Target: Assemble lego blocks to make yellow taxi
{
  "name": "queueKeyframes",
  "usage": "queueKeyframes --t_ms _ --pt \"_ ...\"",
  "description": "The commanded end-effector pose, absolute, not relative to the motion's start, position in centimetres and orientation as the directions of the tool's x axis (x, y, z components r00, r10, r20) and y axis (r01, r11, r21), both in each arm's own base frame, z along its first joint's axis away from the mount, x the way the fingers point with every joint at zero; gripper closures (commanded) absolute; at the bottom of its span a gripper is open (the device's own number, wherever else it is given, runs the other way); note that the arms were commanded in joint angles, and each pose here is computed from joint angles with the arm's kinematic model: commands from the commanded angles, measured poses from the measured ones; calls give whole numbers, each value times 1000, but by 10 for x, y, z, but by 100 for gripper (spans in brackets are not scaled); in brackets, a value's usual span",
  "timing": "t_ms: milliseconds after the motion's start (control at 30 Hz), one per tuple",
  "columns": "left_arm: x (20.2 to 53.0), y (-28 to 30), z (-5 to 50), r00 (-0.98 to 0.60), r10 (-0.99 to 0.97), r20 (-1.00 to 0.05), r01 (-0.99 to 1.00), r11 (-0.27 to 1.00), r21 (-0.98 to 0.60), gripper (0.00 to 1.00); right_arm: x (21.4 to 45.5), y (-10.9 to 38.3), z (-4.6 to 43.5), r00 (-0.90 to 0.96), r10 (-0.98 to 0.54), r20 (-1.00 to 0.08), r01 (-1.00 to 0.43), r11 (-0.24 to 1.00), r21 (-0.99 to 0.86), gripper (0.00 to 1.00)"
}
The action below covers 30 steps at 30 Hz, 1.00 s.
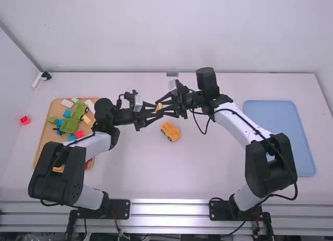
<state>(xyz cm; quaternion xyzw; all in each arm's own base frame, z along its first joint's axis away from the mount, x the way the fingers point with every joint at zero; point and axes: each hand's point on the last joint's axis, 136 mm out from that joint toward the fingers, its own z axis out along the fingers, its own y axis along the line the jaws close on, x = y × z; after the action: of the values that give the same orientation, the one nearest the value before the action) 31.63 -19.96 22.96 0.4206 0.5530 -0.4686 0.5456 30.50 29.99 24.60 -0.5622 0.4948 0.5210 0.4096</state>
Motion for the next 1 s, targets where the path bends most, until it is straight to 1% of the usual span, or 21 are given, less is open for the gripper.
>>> queueKeyframes --t_ms 0,33,100,133,167,200,233,267,300,400,433,467,533,567,600,667,700,767,833,867,967 --pt "310 -202 229 -47 -45 -998 982 180 -55 92 304 299 243 -41 -128 -991 -981 -182 64 64" --pt "310 -202 230 -40 -46 -998 982 180 -48 89 304 299 243 -42 -128 -991 -981 -182 65 65" --pt "310 -202 232 -35 -51 -998 982 183 -44 86 304 299 243 -41 -128 -991 -981 -182 64 66" --pt "310 -202 235 -34 -58 -998 983 181 -44 78 305 300 243 -37 -126 -991 -981 -182 60 67" --pt "310 -202 237 -35 -63 -997 983 180 -45 69 305 300 244 -35 -125 -992 -982 -183 57 68" --pt "309 -202 239 -31 -68 -997 983 179 -43 42 305 300 244 -28 -122 -992 -982 -182 50 70" --pt "309 -202 240 -30 -69 -997 983 178 -42 39 306 300 245 -28 -122 -992 -982 -181 50 71" --pt "308 -202 242 -19 -71 -997 984 175 -31 26 306 300 246 -22 -118 -993 -982 -181 43 73" --pt "308 -202 243 -12 -72 -997 984 175 -24 20 308 300 247 -9 -113 -994 -983 -179 29 73" --pt "308 -202 244 -4 -73 -997 984 175 -17 18 316 296 249 6 -112 -994 -989 -151 11 74" --pt "308 -202 244 -4 -73 -997 984 175 -17 12 322 295 250 -8 -121 -993 -993 -120 22 74" --pt "308 -202 243 -8 -72 -997 984 176 -21 1 333 293 249 -27 -136 -990 -997 -65 36 75" --pt "309 -202 241 -26 -71 -997 983 180 -38 1 352 290 244 -61 -169 -984 -997 47 54 75" --pt "310 -201 238 -30 -66 -997 983 181 -41 1 366 285 240 -87 -195 -977 -989 137 61 75" --pt "312 -199 234 -41 -57 -998 980 191 -51 1 385 276 231 -141 -237 -961 -960 270 75 75" --pt "316 -195 229 -62 -50 -997 975 208 -71 1 398 264 220 -202 -283 -938 -916 393 78 75" --pt "327 -189 222 -118 -54 -992 956 265 -128 1 405 250 210 -260 -328 -908 -869 489 73 75" --pt "339 -183 214 -167 -59 -984 927 331 -178 1 407 233 199 -330 -373 -867 -814 578 61 75" --pt "349 -177 203 -188 -46 -981 898 396 -191 1 404 206 182 -436 -431 -790 -731 682 31 75" --pt "355 -172 196 -199 -37 -979 878 436 -195 1 400 185 168 -527 -453 -719 -661 751 11 75" --pt "363 -169 187 -219 -23 -975 848 490 -202 1 382 144 141 -717 -432 -547 -501 865 -25 76"
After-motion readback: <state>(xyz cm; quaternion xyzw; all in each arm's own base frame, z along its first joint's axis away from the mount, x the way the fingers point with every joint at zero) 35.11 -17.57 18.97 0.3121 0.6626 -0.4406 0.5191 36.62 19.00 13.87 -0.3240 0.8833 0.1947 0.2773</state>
